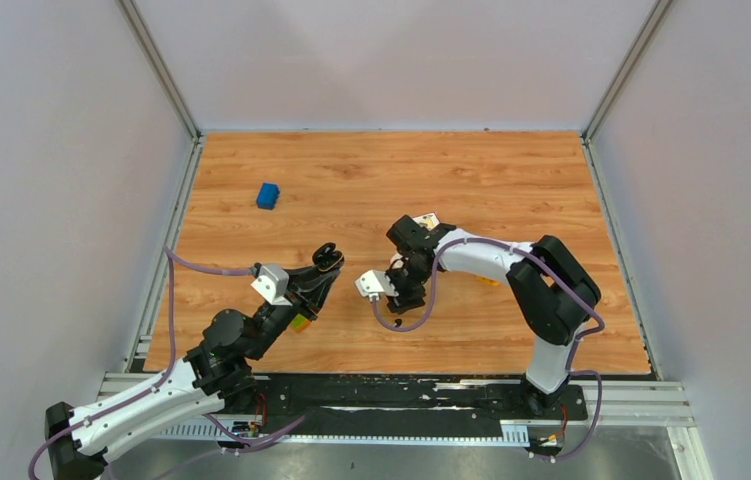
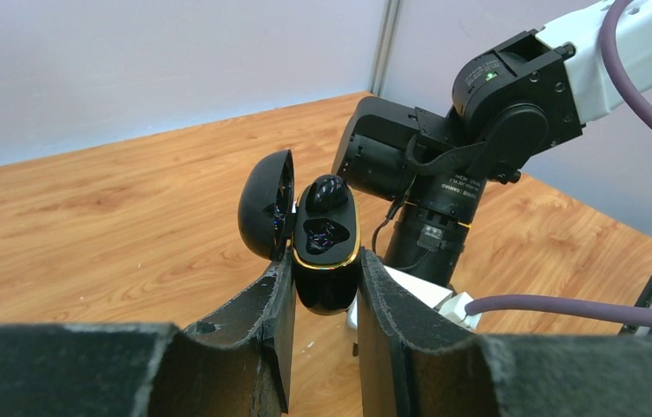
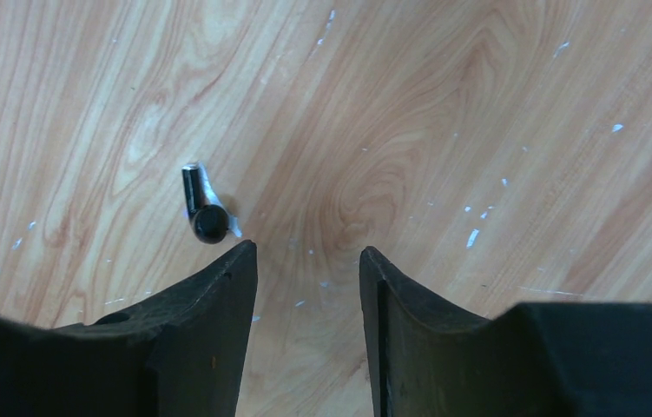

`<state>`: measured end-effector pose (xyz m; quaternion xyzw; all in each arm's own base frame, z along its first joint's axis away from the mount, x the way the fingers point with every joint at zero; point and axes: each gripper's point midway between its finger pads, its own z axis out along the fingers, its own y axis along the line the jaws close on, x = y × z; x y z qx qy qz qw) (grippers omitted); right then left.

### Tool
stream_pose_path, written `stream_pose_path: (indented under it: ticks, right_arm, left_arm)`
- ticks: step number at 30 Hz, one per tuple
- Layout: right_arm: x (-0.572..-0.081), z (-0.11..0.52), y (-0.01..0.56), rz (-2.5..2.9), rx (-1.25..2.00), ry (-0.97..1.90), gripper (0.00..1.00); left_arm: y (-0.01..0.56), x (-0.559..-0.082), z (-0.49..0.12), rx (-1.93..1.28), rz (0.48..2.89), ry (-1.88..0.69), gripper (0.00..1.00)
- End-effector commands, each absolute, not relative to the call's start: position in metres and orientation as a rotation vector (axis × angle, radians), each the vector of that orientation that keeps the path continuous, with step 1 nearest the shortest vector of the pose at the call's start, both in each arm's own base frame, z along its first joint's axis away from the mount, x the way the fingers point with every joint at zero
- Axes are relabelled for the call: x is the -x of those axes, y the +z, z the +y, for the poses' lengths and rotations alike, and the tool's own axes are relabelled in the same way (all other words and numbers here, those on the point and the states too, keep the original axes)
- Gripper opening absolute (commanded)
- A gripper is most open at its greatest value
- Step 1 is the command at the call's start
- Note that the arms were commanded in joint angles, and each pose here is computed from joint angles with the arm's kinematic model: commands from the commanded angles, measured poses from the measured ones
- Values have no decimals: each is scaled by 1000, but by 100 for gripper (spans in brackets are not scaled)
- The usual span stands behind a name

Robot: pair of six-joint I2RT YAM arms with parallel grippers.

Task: Insert the wireless bluetooth earbuds into the charging case
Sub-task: Pick up the earbud from the center of the board.

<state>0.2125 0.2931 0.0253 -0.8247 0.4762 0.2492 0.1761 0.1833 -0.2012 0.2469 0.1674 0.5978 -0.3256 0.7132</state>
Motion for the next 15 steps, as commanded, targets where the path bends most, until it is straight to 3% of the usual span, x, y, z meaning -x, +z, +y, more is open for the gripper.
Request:
stream_pose_path:
  ticks: [1, 6, 11, 15]
  right_arm:
    - [-224, 308, 29, 1334, 2292, 665, 47]
    - [-230, 311, 24, 1432, 2274, 596, 46]
    - [-270, 314, 48, 1904, 1921, 438, 41]
    - [-245, 317, 65, 2170, 1639, 588, 45]
  left_arm:
    - [267, -179, -202, -345, 1276, -770, 0]
    - [268, -179, -202, -346, 1277, -772, 0]
    - [269, -178, -200, -344, 1278, -772, 0]
    - [272, -176, -199, -338, 1269, -779, 0]
